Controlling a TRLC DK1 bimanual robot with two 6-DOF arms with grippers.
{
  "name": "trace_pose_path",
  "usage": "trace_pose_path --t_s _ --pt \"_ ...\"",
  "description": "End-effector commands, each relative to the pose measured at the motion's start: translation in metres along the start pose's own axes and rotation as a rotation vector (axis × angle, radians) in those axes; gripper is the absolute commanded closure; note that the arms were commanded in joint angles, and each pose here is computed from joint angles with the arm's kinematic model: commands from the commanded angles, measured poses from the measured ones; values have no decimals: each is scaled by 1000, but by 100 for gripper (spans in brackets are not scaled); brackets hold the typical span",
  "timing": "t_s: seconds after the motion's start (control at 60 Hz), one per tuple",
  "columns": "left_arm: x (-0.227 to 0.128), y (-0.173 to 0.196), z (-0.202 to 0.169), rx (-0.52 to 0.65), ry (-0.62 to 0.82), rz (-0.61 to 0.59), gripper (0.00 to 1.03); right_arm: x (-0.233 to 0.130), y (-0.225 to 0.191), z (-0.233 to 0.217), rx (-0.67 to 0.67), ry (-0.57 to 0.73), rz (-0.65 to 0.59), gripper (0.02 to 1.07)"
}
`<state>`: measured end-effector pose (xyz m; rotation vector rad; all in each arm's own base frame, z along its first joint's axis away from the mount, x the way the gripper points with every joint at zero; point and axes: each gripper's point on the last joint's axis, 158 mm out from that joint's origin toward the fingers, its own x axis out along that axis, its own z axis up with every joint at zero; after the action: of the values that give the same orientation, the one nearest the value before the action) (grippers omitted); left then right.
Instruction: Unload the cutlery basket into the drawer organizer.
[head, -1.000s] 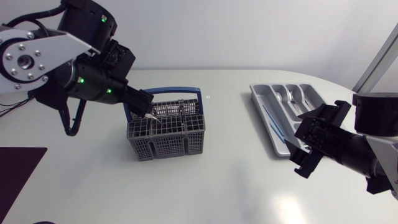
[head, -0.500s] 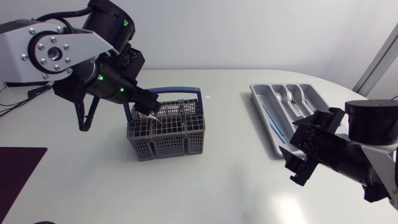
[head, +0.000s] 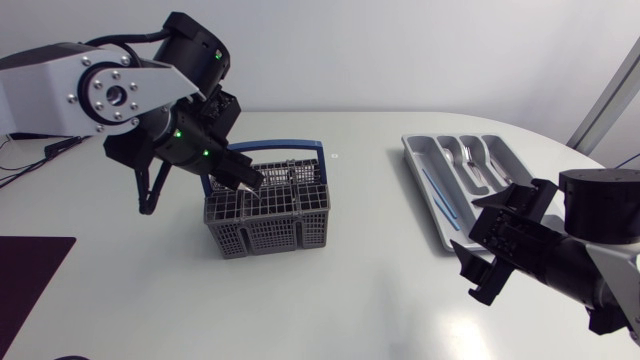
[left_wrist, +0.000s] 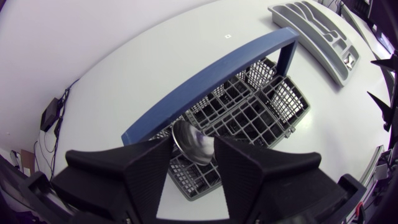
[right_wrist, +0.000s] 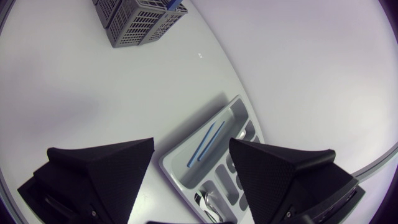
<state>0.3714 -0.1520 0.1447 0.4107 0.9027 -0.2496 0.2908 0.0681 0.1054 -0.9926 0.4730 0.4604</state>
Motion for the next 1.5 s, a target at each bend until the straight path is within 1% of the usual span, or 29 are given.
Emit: trace_pose_path --t_s 0.0,0.117,0.367,0.483,0.75,1.25,1.483 --pt "5 1 0 -23 15 12 69 1 15 -9 0 21 33 20" --pt "8 0 1 -16 23 14 78 1 17 -11 -11 23 36 20" --pt "13 -6 0 2 26 18 88 0 21 -15 -23 30 45 20" --pt "11 -8 3 8 17 15 91 0 22 -15 -25 30 46 20" --pt "-3 -12 11 44 -22 23 92 0 24 -16 -29 31 52 20" --pt "-32 8 23 55 -99 76 92 1 26 -12 -38 24 58 20" --pt "-37 7 24 63 -112 75 91 2 27 -8 -45 22 62 20"
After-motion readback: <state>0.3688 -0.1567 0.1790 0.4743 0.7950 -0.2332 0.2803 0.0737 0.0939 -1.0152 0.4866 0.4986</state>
